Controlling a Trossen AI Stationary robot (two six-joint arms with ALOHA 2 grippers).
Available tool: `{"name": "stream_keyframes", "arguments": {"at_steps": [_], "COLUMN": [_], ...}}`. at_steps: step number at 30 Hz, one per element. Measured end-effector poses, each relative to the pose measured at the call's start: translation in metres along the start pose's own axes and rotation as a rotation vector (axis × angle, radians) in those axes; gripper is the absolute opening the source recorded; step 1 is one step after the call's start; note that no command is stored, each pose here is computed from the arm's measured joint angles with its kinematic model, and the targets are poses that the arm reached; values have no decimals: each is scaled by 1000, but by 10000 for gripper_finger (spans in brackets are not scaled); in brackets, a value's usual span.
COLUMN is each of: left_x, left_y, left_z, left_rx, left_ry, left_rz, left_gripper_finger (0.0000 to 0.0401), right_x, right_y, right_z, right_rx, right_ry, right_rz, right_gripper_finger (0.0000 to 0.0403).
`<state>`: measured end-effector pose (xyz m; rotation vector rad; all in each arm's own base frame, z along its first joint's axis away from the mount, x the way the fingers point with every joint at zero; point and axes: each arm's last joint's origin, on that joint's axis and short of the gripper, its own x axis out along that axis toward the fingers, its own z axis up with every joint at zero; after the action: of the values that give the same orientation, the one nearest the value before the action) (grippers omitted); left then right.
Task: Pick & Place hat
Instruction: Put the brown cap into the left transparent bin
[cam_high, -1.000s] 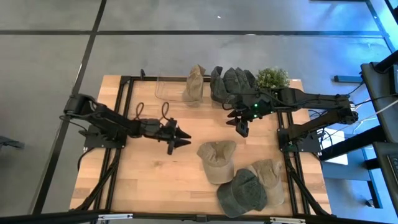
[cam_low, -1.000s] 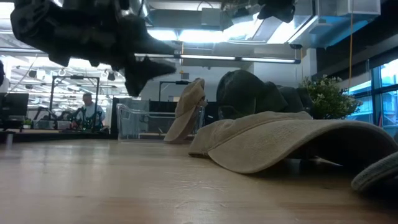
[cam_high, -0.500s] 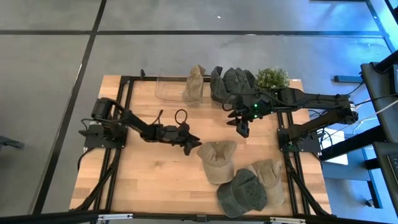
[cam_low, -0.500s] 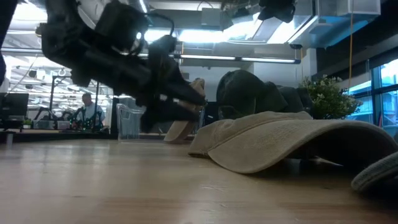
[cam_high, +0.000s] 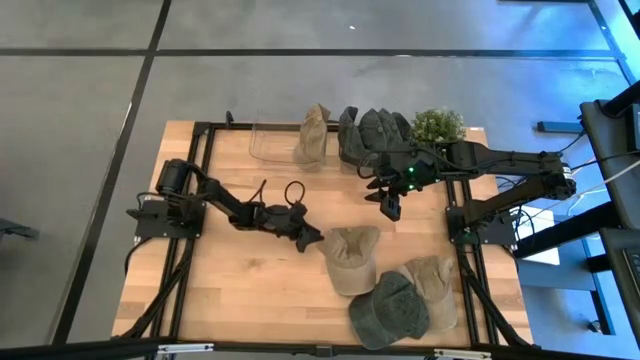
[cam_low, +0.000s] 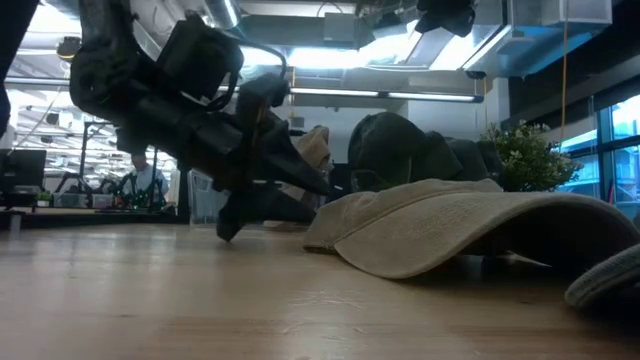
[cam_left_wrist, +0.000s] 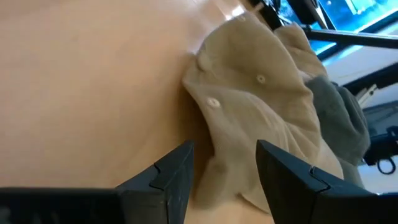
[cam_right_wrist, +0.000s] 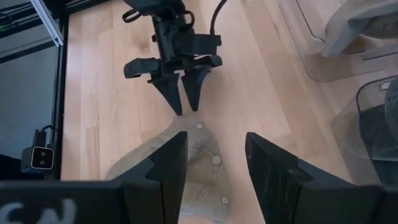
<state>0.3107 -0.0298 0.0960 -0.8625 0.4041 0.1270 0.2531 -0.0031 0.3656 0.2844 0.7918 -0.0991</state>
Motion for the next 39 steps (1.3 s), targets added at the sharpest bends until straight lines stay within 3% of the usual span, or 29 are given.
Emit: {"name": "stream_keyframes", "arguments": {"at_steps": [8,18,22,30,39], "left_x": [8,20,20,19,7], "left_y": [-6,-11,-12,-7,-15], "left_z": [4,3,3,10,37], "left_rx": [14,13,24,60,96], "left_ry": [-1,98,104,155,169], "left_rz": [19,-74,-81,-136,-270], "left_gripper_finger": [168,165,133,12,5], "right_x": [0,0,0,0,0], "right_y": [0,0,0,0,0], "right_z": [0,0,0,0,1], "right_rx": [1,0,0,-2,-24], "right_ry": [0,0,0,0,-4], "right_rz": [1,1,1,0,1], "right_gripper_finger": [163,163,163,163,163]}}
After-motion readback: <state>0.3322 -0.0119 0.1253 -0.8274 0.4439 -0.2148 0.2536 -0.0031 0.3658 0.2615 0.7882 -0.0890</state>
